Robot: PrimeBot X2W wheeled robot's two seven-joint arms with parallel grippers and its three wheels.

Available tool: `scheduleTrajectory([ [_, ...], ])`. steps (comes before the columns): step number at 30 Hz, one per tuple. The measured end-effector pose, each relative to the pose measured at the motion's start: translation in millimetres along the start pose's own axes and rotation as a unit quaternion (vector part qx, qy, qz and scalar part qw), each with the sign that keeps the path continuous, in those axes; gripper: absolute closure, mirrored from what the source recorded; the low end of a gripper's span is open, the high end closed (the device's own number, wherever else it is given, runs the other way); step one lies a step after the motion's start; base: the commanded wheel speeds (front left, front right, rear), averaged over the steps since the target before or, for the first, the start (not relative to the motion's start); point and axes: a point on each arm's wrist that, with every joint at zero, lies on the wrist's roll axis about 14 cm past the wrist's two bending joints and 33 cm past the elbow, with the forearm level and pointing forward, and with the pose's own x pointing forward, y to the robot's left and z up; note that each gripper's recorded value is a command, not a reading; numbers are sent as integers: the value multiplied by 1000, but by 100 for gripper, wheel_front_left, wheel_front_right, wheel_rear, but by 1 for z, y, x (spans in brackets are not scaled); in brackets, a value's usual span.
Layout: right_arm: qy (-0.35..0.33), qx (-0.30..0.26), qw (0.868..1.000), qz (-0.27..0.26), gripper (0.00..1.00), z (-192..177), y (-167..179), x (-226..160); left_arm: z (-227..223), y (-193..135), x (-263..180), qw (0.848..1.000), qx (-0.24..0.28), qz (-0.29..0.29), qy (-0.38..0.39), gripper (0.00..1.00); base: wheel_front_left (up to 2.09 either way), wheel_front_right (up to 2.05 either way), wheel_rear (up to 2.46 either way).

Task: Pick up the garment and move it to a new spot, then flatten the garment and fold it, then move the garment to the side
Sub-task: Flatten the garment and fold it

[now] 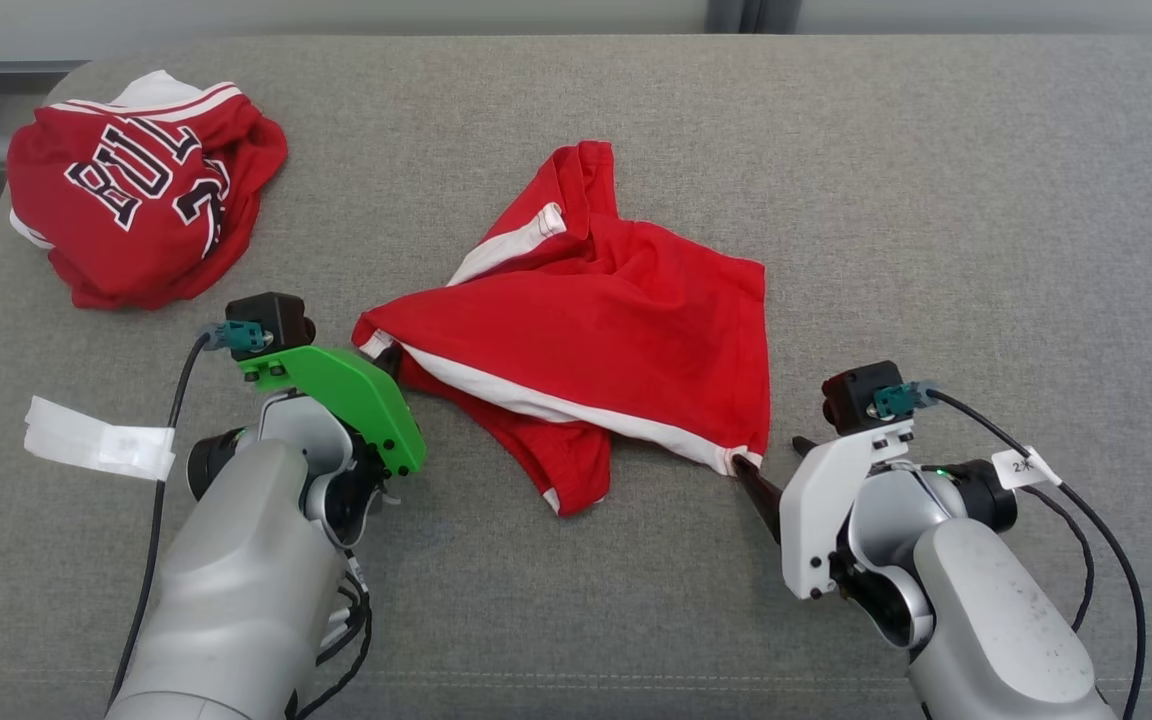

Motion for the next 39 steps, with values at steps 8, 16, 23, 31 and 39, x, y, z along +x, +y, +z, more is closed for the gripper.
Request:
scheduleTrajectory([
  [8, -27, 8, 1000, -13, 0, 11, -8, -9, -5, 1, 1, 1000, -1, 0, 6, 100, 0, 0, 0],
  [16, 17, 0, 1000, 4, 0, -10, 3, -2, -7, 3, 4, 1000, -3, 2, 10, 100, 0, 0, 0],
  [23, 20, -7, 1000, 2, 69, -10, 1, 8, -4, 6, 4, 1000, -8, 3, 5, 100, 0, 0, 0],
  [31, 11, -10, 1000, -1, 100, -7, 0, 9, 2, 3, 4, 1000, -7, 1, -11, 100, 0, 0, 0],
  [39, -89, 8, 996, -4, 100, 45, -6, -3, 42, -18, -3, 994, -35, -35, -93, 100, 0, 0, 0],
])
